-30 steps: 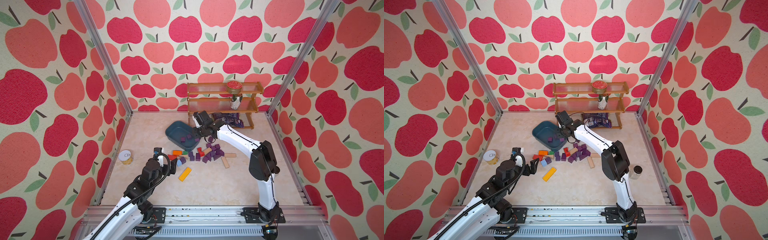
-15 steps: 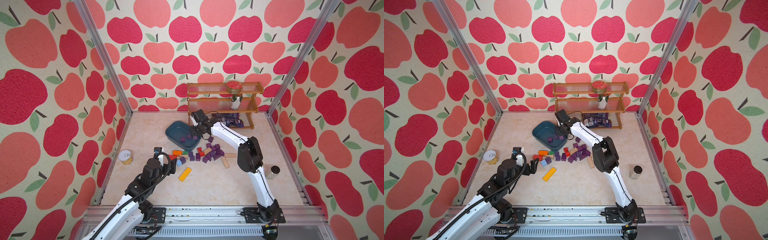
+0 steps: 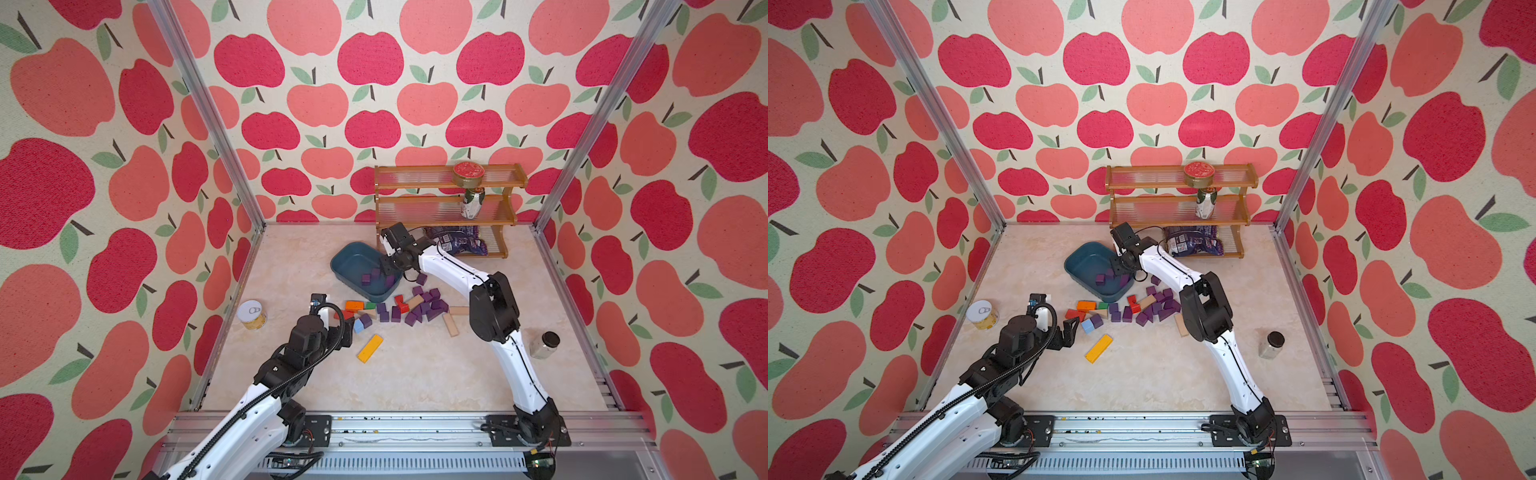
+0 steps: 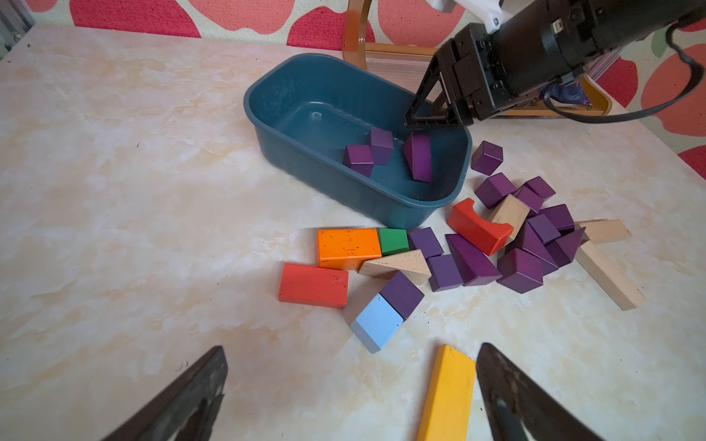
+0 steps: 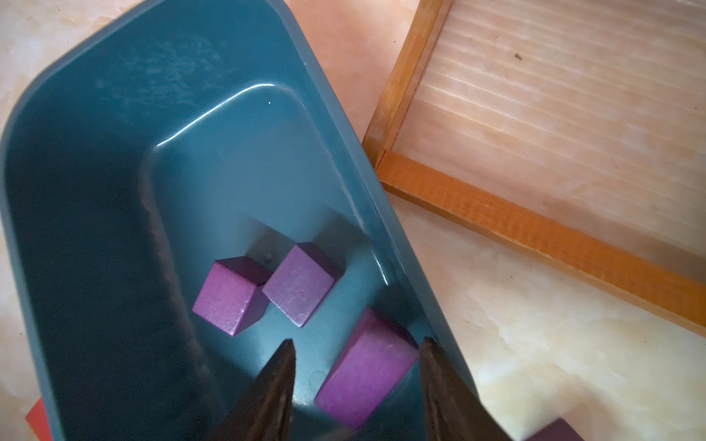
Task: Pick purple bricks into the storage bin
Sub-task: Place the building block in the storage box, then pick up the building block from the center of the board.
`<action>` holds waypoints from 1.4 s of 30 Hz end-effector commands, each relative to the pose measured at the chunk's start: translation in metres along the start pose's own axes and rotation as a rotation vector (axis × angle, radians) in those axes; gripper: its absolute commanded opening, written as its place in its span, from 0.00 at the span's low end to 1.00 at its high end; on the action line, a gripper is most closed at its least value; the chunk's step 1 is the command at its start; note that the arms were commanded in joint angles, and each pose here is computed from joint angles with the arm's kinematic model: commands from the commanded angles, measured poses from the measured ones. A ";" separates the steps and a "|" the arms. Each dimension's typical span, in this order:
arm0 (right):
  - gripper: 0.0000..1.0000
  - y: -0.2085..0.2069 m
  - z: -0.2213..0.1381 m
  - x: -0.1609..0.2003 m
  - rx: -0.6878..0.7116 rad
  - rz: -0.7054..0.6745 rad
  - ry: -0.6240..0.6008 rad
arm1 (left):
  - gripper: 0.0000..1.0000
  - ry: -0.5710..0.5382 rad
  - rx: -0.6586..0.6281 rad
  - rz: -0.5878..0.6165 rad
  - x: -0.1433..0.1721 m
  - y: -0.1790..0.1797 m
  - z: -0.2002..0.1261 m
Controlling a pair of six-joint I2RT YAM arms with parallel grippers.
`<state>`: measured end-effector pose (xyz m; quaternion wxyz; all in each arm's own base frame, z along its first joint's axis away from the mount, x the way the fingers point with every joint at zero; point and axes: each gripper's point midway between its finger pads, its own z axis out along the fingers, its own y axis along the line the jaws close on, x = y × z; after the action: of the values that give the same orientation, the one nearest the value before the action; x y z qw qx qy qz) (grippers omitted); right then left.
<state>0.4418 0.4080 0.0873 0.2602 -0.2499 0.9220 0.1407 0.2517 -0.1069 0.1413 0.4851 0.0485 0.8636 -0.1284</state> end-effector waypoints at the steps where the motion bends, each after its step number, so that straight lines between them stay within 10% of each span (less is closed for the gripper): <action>1: 0.58 0.001 -0.020 -0.014 -0.014 -0.014 -0.033 | 0.99 -0.035 0.021 -0.013 -0.016 -0.006 -0.002; 21: 0.68 -0.008 -0.187 0.047 0.024 0.049 -0.189 | 0.99 -0.088 0.063 0.015 -0.030 -0.014 0.004; 42: 0.54 -0.015 -0.117 0.155 -0.019 0.222 0.049 | 0.99 -0.063 0.109 -0.041 -0.031 -0.023 0.004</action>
<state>0.2867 0.2783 0.1051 0.2310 -0.1643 0.9474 0.1483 0.2682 -0.1296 0.1654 0.5044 0.0621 0.8431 -0.1758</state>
